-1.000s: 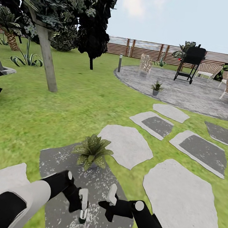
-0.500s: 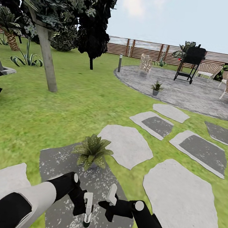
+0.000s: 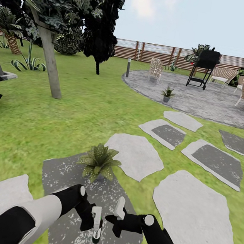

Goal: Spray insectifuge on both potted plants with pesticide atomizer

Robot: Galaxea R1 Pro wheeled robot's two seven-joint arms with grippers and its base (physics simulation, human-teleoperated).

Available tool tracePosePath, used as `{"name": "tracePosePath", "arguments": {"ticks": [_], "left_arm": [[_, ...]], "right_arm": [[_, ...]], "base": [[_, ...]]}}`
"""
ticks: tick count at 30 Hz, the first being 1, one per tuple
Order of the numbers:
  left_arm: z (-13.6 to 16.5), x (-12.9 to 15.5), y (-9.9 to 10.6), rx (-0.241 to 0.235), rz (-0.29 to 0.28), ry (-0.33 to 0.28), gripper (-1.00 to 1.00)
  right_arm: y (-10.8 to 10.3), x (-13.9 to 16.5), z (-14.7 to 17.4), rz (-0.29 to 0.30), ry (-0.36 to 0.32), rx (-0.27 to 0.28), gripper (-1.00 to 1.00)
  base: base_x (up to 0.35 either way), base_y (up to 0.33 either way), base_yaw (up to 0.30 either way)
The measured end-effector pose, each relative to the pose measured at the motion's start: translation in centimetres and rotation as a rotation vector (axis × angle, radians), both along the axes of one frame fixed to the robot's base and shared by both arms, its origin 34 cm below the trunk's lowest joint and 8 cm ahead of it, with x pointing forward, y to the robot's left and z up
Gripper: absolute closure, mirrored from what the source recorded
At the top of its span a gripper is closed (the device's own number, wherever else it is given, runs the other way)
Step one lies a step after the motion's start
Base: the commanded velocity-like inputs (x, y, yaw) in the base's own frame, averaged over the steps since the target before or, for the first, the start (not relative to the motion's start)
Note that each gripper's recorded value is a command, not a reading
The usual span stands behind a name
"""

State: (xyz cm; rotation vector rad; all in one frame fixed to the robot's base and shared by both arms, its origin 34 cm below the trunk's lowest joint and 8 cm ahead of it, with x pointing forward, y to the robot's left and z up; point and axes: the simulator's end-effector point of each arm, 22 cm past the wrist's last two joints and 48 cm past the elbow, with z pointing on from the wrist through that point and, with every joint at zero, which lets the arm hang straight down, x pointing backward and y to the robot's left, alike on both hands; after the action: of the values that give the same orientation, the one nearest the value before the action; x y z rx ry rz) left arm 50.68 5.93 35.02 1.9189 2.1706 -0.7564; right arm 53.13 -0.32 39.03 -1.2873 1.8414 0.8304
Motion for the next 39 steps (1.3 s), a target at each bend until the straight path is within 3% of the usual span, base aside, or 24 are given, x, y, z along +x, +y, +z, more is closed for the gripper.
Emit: {"name": "tracePosePath", "arguments": {"ticks": [30,34,39], "left_arm": [[0.4,-0.2,-1.6,-0.022,-0.016,-0.003,1.00],[-0.4,-0.3,0.7,0.017,-0.011,0.003,1.00],[-2.5,-0.6,9.2,0.119,0.056,0.024,1.00]], "right_arm": [[0.0,0.0,0.0,-0.001,0.000,0.000,1.00],[0.0,0.0,0.0,-0.002,0.000,0.000,1.00],[-0.1,0.0,-0.1,-0.002,0.001,-0.001,1.00]], "base": [[0.000,0.000,0.000],[0.000,0.000,0.000],[0.000,0.000,0.000]]}}
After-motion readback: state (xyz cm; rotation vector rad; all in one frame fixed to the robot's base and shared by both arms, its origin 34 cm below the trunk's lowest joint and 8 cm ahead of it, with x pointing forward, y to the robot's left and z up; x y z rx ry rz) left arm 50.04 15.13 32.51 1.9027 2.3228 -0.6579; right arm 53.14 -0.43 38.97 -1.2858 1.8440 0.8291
